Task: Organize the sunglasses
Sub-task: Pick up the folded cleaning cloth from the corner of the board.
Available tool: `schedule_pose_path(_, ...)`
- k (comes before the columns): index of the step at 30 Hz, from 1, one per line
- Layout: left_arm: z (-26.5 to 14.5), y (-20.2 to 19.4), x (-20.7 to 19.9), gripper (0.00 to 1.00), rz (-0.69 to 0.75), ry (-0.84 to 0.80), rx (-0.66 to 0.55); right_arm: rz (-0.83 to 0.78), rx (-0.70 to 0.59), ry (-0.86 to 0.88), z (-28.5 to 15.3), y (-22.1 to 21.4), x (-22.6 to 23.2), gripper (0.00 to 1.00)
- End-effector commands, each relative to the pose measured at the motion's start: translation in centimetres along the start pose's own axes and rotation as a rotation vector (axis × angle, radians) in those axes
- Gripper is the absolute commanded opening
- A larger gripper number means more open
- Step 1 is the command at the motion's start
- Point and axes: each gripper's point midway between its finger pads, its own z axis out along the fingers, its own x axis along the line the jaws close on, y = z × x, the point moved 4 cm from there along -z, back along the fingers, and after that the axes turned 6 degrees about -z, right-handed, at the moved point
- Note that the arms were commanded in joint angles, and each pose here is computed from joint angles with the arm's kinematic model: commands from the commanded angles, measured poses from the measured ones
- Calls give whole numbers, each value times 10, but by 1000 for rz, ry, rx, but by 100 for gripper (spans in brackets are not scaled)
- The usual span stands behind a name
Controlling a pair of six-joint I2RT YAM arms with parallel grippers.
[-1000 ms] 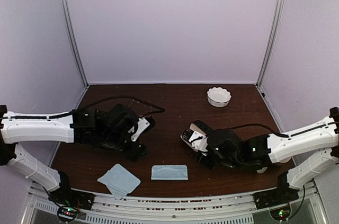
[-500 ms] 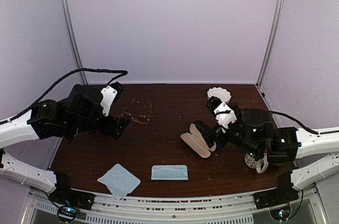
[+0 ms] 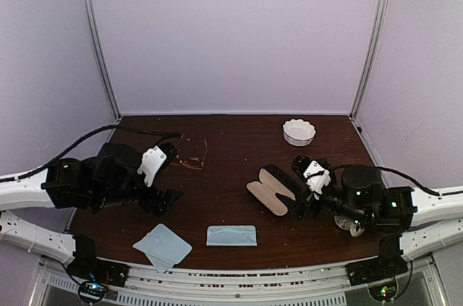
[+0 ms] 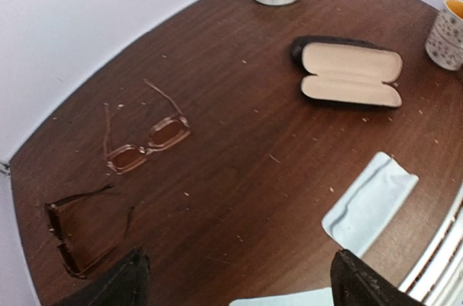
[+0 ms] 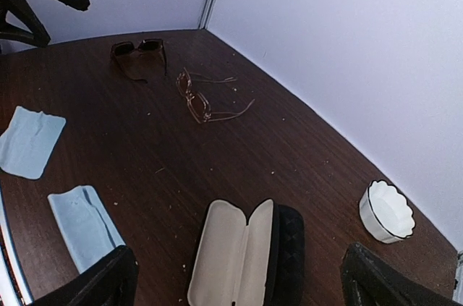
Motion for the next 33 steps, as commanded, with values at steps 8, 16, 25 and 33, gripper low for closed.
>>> schedule_pose_path(8, 14, -64, -58, 81, 26, -232, 69, 117, -38, 148, -25, -37, 25, 100)
schedule_pose_path(16, 34, -97, -89, 65, 182, -326, 105, -39, 1, 279, -27, -62, 78, 98)
schedule_pose_path(25, 55, -103, -119, 57, 422, -374, 145, -239, 37, 393, -17, -78, 124, 97)
schedule_pose_path(33, 71, -119, -131, 43, 531, -398, 205, -269, 51, 430, -12, -82, 135, 97)
